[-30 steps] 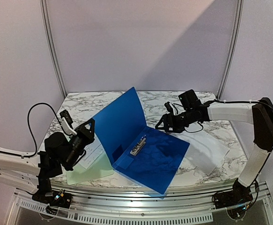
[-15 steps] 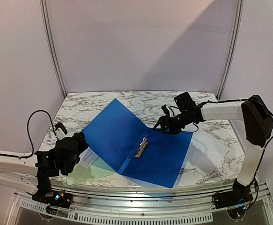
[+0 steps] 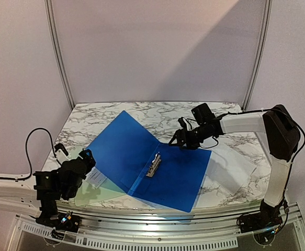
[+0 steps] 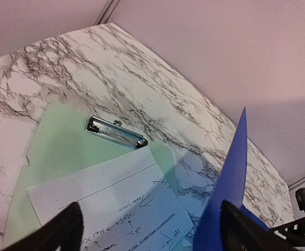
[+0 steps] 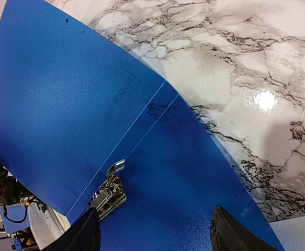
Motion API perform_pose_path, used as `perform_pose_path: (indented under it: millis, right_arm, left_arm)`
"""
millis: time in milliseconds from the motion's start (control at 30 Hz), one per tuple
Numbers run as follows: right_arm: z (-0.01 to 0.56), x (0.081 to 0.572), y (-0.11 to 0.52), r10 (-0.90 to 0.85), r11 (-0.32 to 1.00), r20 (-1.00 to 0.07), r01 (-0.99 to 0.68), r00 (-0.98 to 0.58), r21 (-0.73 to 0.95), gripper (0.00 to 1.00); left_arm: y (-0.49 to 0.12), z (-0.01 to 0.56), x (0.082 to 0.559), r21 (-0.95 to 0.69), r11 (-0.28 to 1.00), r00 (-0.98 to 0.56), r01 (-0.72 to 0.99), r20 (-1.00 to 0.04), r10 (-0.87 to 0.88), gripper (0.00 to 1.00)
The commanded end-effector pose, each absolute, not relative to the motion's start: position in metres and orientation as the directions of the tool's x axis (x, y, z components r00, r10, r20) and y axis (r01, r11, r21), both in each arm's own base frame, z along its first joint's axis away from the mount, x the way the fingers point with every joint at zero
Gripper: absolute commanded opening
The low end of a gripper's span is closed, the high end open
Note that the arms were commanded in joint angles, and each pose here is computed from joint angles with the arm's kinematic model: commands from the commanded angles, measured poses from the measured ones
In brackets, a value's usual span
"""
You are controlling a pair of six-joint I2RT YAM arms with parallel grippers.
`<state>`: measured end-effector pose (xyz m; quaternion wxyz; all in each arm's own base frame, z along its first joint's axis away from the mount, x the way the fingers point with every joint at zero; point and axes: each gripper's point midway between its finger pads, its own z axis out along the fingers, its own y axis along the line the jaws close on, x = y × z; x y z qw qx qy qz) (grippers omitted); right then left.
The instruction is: Put the files into the folder
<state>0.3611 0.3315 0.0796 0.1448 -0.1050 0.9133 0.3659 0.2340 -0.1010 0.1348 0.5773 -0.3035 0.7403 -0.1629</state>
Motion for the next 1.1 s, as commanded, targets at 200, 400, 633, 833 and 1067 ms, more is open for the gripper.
perform_pose_path:
  millis: [200, 400, 633, 833, 1067]
  right_arm:
    - [0.09, 0.361, 0.363, -0.116, 0.659, -0.366, -0.347, -0.923, 0.667, 0.7]
    - [0.111, 0.353, 0.416, -0.159, 0.543, -0.441, -0.451, -0.883, 0.708, 0.66]
    - [0.113, 0.335, 0.475, -0.191, 0.416, -0.489, -0.522, -0.851, 0.745, 0.58]
    - [0.088, 0.337, 0.487, -0.182, 0.422, -0.473, -0.503, -0.862, 0.754, 0.57]
    - [0.057, 0.339, 0.481, -0.209, 0.48, -0.469, -0.508, -0.858, 0.716, 0.56]
  left_arm:
    - [-0.069, 0.196, 0.232, -0.394, 0.844, -0.074, -0.364, -0.891, -0.448, 1.0]
    - [-0.081, 0.205, 0.24, -0.275, 0.897, -0.136, -0.347, -0.931, -0.338, 0.99]
    - [-0.092, 0.2, 0.246, -0.267, 0.908, -0.184, -0.322, -0.923, -0.337, 0.99]
    - [-0.097, 0.225, 0.247, -0.245, 0.935, -0.196, -0.256, -0.934, -0.299, 0.99]
    - [-0.14, 0.272, 0.251, -0.185, 0.983, -0.24, 0.009, -0.954, -0.178, 0.99]
